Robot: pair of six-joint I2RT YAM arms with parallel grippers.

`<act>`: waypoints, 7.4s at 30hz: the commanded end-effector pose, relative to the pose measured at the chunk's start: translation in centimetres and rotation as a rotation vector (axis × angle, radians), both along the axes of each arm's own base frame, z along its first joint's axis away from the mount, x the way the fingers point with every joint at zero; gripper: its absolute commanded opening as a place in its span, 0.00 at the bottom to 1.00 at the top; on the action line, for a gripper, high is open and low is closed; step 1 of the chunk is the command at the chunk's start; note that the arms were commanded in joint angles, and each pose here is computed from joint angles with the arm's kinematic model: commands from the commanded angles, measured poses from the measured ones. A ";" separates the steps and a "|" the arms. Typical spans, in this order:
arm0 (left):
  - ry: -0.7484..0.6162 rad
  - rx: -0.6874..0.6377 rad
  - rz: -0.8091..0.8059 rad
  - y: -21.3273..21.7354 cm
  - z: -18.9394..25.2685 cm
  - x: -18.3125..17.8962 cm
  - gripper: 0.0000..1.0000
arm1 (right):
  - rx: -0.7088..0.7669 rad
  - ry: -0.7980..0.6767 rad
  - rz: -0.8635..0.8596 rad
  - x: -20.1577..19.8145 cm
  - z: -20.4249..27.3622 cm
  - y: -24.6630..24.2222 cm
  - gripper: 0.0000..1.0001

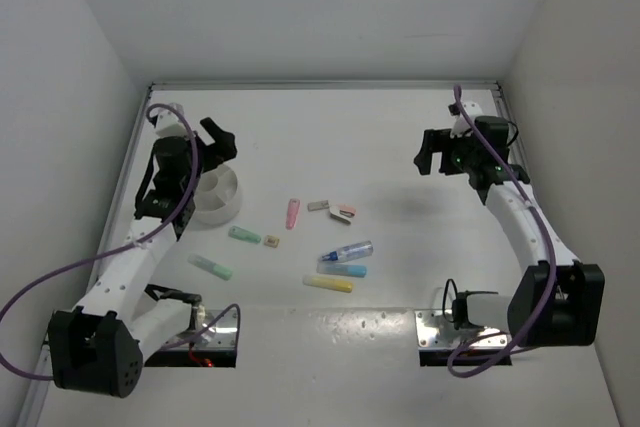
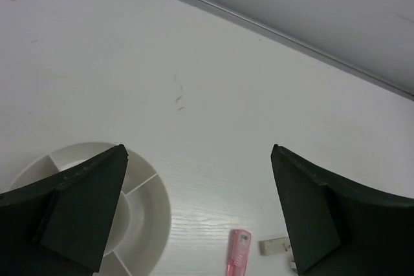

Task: Sort the stationery into containers
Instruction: Pick up the stationery from the center of the board, then place the stationery in the storage box, then pick up the stationery from the center of the board.

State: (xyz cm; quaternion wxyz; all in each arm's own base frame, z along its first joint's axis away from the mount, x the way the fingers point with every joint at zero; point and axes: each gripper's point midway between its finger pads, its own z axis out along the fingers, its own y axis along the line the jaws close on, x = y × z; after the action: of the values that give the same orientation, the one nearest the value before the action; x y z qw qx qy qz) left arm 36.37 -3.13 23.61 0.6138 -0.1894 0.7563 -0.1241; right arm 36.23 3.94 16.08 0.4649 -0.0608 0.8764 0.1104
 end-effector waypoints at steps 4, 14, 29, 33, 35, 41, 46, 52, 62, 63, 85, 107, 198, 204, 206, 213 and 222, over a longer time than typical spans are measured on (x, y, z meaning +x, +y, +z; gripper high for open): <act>-0.087 -0.060 -0.163 -3.6 2.8 1.0 0.93 | 0.016 0.001 0.031 -0.4 0.2 0.6 0.99; 0.048 -0.022 -0.387 -10.4 -0.8 1.3 0.00 | -0.138 0.124 0.165 -1.1 -3.1 -0.2 0.99; 0.522 0.222 -0.546 -18.1 -12.7 -0.5 0.68 | -0.095 0.173 0.276 -1.7 -3.3 1.3 0.99; 0.643 0.320 -0.563 -17.9 -15.7 -1.3 0.36 | -0.094 0.173 0.305 -2.0 -3.6 1.6 0.52; 0.691 0.342 -0.563 -17.7 -16.8 -1.8 0.34 | -0.086 0.171 0.314 -2.1 -3.5 1.8 0.27; 0.753 0.395 -0.549 -17.2 -18.4 -2.3 0.53 | -0.100 0.185 0.298 -2.0 -4.0 1.4 0.45; 0.789 0.410 -0.557 -17.4 -19.6 -2.6 0.55 | -0.100 0.185 0.298 -2.0 -4.0 1.4 0.46; 0.821 0.400 -0.599 -18.1 -20.4 -3.5 0.55 | -0.101 0.176 0.298 -1.7 -3.6 1.4 0.46; 0.849 0.399 -0.623 -18.7 -21.4 -3.9 0.56 | -0.095 0.179 0.292 -1.7 -3.6 1.4 0.47; 0.857 0.401 -0.623 -18.7 -21.8 -4.0 0.56 | -0.095 0.179 0.292 -1.7 -3.6 1.4 0.47; 0.437 0.373 -0.234 -13.0 -7.1 -0.3 0.01 | -0.082 0.177 0.305 -2.0 -3.4 1.8 0.46; 0.289 0.377 0.453 -0.3 -4.4 0.3 0.03 | -0.046 0.192 0.326 -2.1 -3.5 2.4 0.44; 0.411 0.091 0.632 -7.2 -21.5 -11.7 0.65 | -0.058 0.231 0.347 -2.6 -4.1 2.3 0.55; 0.417 0.048 0.642 -7.2 -22.9 -11.4 0.64 | -0.058 0.231 0.347 -2.6 -4.1 2.3 0.55; 0.436 0.065 0.639 -7.2 -23.5 -11.6 0.61 | -0.058 0.231 0.347 -2.6 -4.1 2.3 0.55; 0.435 0.060 0.640 -7.9 -23.5 -10.7 0.50 | -0.060 0.222 0.346 -2.6 -3.8 2.3 0.55; 0.454 0.056 0.621 -8.3 -23.4 -11.2 0.30 | -0.062 0.213 0.346 -2.6 -3.5 2.3 0.55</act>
State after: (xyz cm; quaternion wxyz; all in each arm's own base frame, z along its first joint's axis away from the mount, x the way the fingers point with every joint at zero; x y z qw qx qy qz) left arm 25.17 -10.33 0.51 0.4581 -0.3879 0.7830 0.1631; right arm 32.36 6.06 10.14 0.3056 -0.2010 0.9150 0.1703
